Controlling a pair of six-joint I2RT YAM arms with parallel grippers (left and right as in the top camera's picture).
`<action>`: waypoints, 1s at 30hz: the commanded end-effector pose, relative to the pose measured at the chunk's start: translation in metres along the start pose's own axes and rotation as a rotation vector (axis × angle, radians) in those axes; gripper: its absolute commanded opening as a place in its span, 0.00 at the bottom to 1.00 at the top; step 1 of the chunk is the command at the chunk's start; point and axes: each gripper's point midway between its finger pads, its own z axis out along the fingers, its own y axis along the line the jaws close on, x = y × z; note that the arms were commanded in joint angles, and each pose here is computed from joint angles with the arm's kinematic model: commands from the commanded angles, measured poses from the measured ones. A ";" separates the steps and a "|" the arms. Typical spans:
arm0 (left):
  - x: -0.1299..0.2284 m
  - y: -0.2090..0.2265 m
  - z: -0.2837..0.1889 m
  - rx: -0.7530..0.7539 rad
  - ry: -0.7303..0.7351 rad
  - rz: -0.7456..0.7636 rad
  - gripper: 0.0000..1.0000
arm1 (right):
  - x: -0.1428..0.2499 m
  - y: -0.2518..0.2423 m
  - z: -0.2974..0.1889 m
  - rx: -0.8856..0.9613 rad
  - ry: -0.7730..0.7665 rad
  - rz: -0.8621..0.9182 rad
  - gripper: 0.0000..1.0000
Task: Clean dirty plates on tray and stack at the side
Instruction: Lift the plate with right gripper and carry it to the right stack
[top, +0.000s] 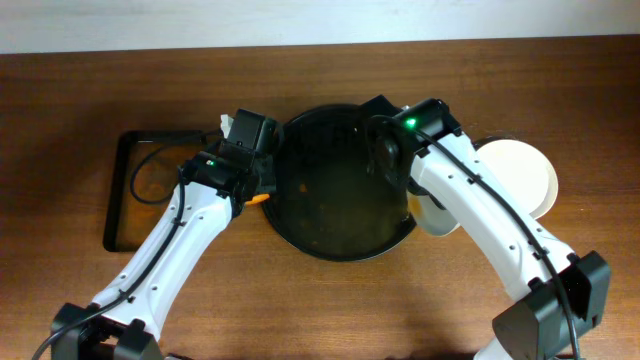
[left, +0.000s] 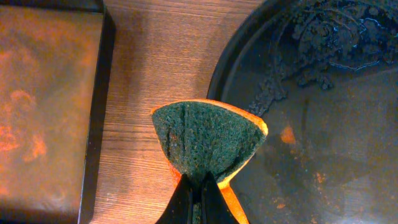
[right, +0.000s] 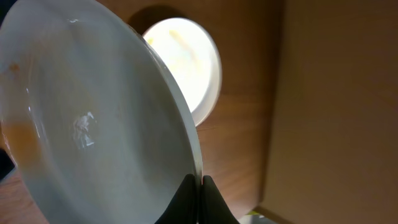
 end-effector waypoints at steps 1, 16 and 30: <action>-0.004 0.000 -0.006 0.017 -0.019 -0.027 0.00 | -0.013 -0.021 -0.022 0.124 -0.117 -0.015 0.04; -0.004 -0.002 -0.006 0.028 -0.014 -0.027 0.00 | -0.024 -0.017 -0.052 0.222 -0.250 -0.070 0.04; -0.002 -0.002 -0.006 0.028 -0.006 -0.025 0.00 | -0.019 -0.009 0.024 -0.156 0.025 0.366 0.04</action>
